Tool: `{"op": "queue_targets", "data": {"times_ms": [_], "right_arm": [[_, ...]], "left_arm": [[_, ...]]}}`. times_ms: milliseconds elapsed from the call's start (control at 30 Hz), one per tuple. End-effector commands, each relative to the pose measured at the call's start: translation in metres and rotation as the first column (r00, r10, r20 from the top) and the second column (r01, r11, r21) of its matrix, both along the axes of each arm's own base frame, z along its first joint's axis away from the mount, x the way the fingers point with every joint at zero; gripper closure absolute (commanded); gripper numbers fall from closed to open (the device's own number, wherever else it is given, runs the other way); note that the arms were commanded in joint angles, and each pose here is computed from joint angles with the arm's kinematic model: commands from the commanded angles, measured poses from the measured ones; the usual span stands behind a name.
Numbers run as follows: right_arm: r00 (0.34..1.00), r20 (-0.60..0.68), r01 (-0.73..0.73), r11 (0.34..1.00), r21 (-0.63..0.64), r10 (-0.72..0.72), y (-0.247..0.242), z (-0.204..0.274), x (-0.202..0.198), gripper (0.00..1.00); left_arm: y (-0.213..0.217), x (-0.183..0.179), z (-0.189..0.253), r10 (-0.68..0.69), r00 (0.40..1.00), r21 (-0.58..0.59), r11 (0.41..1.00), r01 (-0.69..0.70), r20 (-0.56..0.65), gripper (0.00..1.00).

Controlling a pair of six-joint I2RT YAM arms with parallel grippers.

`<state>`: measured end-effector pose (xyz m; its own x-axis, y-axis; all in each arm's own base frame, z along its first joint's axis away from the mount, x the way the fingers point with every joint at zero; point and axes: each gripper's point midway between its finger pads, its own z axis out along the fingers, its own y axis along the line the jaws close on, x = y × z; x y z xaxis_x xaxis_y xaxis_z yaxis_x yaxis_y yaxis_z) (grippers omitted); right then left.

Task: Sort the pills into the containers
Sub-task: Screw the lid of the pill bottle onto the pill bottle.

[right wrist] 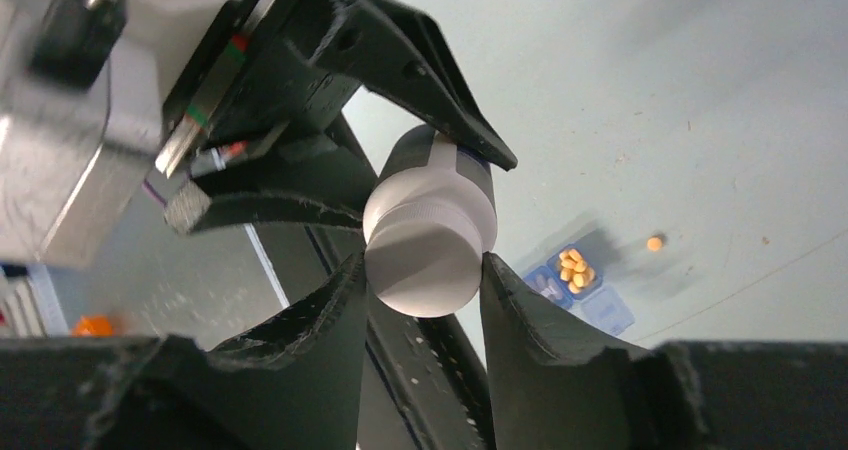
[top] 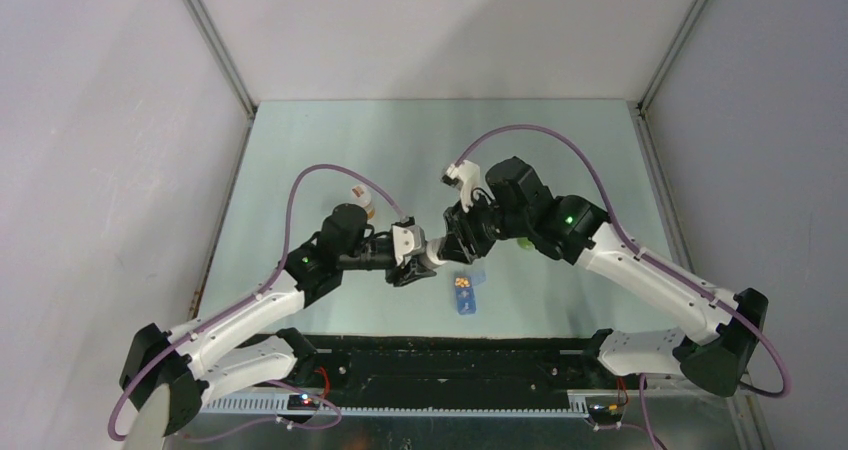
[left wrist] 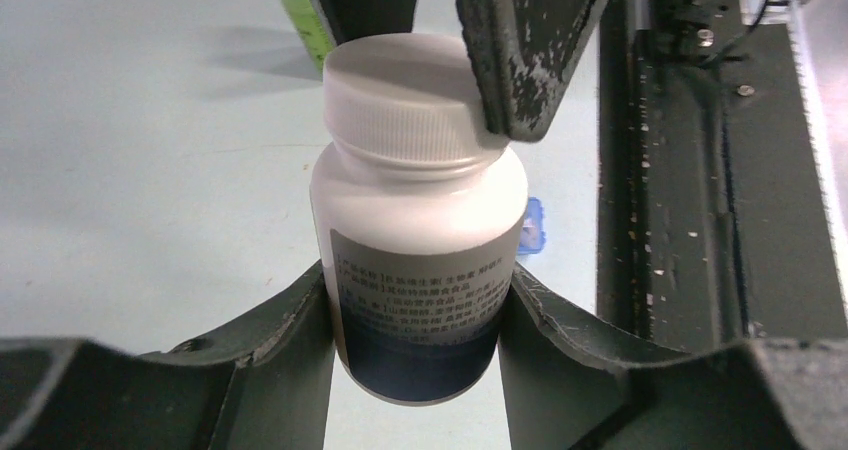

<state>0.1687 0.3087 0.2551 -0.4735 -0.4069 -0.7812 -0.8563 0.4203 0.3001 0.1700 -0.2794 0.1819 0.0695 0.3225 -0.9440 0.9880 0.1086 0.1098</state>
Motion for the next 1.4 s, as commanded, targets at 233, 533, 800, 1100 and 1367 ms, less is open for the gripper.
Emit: {"op": "queue_targets", "data": {"times_ms": [233,533,800,1100,1367], "right_arm": [[0.700,-0.327,0.687,0.723,0.068,-0.635,0.006,0.010,0.060,0.56],[0.848,-0.244,0.518,0.834,0.189,-0.471,-0.017,0.032,0.052,0.08],[0.981,-0.014,0.195,0.971,0.137,-0.195,-0.025,0.020,0.023,0.13],[0.993,0.113,0.018,1.000,0.021,-0.020,-0.018,0.002,0.003,0.16],[0.990,0.140,-0.001,1.000,-0.001,0.001,-0.005,0.001,0.007,0.42]], "left_arm": [[-0.002,0.032,0.025,0.143,0.981,-0.100,0.986,-0.130,0.131,1.00],[-0.004,0.028,0.013,0.114,0.988,-0.065,0.992,-0.107,0.102,1.00],[-0.006,0.019,0.013,0.047,0.994,-0.051,0.998,-0.042,0.097,1.00],[-0.008,0.007,0.012,-0.034,0.995,-0.029,0.999,0.037,0.095,1.00],[-0.008,-0.001,0.016,-0.062,0.993,-0.049,0.996,0.068,0.102,1.00]]}}
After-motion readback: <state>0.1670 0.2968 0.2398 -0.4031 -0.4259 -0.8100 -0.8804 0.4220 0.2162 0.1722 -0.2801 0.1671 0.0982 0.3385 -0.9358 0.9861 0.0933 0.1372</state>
